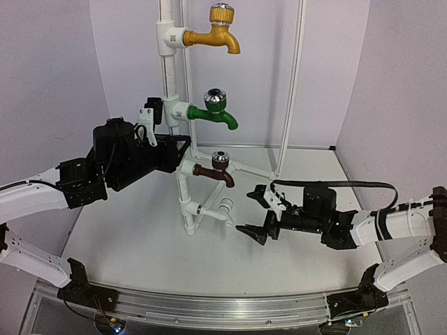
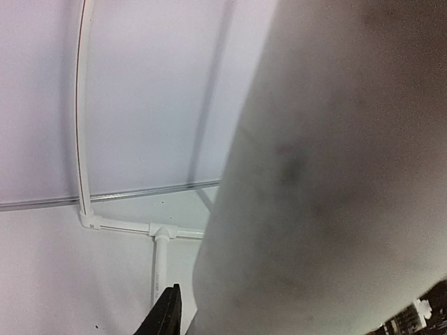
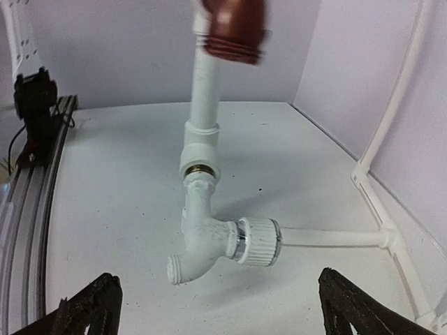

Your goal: Install the water faucets

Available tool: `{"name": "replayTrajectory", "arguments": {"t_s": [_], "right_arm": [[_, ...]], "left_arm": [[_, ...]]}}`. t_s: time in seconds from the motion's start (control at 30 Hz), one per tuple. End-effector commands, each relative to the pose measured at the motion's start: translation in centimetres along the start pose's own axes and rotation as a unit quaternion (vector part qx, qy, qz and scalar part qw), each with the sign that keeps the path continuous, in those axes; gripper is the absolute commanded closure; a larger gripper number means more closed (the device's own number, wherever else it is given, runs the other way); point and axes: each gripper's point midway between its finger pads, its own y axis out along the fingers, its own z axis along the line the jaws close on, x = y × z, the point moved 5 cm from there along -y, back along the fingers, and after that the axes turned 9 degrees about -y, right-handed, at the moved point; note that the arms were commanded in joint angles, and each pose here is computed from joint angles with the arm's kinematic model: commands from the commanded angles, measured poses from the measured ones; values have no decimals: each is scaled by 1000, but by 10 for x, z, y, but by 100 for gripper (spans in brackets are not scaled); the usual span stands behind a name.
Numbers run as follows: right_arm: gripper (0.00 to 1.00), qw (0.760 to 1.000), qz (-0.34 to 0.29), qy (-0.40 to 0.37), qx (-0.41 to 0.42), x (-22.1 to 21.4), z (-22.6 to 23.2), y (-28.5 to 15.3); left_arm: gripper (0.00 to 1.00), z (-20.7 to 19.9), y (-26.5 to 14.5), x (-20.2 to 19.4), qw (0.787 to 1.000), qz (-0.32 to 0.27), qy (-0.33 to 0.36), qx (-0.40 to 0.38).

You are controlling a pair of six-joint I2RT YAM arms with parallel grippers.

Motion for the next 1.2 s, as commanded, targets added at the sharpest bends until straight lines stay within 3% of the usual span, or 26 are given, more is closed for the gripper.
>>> {"name": "replayTrajectory", "arguments": {"t_s": [0.0,0.33,0.5,0.63,0.9,1.17], "right_arm": [[2,985,-22,-165,37,16,7,18],[4,978,-32,-201,48,11,11,60],[16,985,-33,-167,16,2,5,74],[32,993,-55,-104,-12,-5,3,73],[51,996,-70,32,-38,-14,0,73],[79,974,-77,214,-24,-18,1,76]], "left_arm": [[100,-1,3,-44,989,109,-101,-5],[100,-2,0,-39,989,105,-104,-7],[100,-2,1,-40,989,106,-105,-5],[100,-3,1,-40,989,106,-103,-7],[100,-3,3,-41,989,109,-102,-8],[100,-4,1,-39,989,108,-105,-11]]}}
